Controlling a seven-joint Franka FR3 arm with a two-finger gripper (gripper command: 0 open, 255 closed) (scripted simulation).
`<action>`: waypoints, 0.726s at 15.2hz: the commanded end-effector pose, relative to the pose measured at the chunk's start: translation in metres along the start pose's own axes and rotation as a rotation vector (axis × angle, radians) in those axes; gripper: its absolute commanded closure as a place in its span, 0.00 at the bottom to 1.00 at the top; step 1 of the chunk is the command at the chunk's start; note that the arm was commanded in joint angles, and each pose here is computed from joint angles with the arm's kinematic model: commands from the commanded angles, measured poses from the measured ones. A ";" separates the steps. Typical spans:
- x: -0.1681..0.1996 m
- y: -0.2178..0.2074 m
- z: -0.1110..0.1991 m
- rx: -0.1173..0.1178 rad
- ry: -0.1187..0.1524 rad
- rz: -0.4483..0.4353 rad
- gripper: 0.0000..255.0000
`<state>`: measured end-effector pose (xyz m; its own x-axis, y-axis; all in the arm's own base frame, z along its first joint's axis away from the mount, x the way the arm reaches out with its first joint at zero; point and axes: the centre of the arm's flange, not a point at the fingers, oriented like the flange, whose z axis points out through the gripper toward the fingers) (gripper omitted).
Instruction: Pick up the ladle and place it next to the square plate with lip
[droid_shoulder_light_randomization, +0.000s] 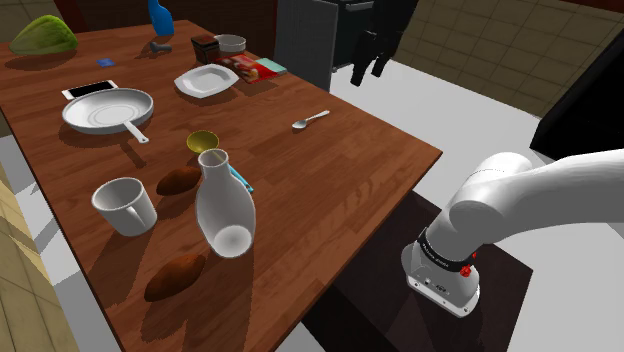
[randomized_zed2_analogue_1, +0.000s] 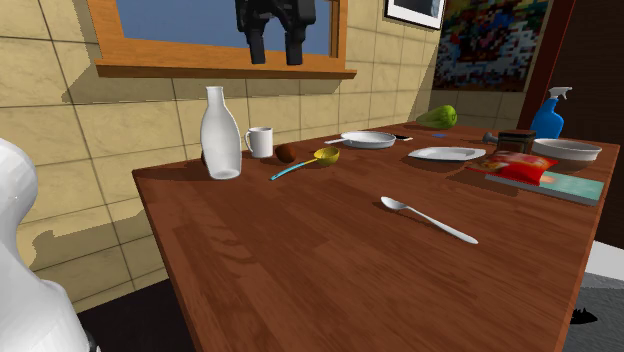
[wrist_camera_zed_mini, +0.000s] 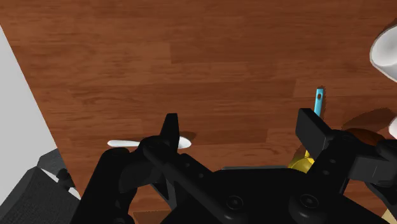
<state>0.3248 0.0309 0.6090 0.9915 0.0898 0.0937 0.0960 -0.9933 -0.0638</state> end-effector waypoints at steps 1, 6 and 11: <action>0.000 0.000 0.000 0.000 0.000 0.000 0.00; 0.038 -0.045 0.038 -0.036 -0.002 0.006 0.00; 0.077 -0.087 0.077 -0.073 -0.005 0.011 0.00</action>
<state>0.3935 0.1201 0.5509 0.9929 0.0803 0.0880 0.0805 -0.9968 0.0011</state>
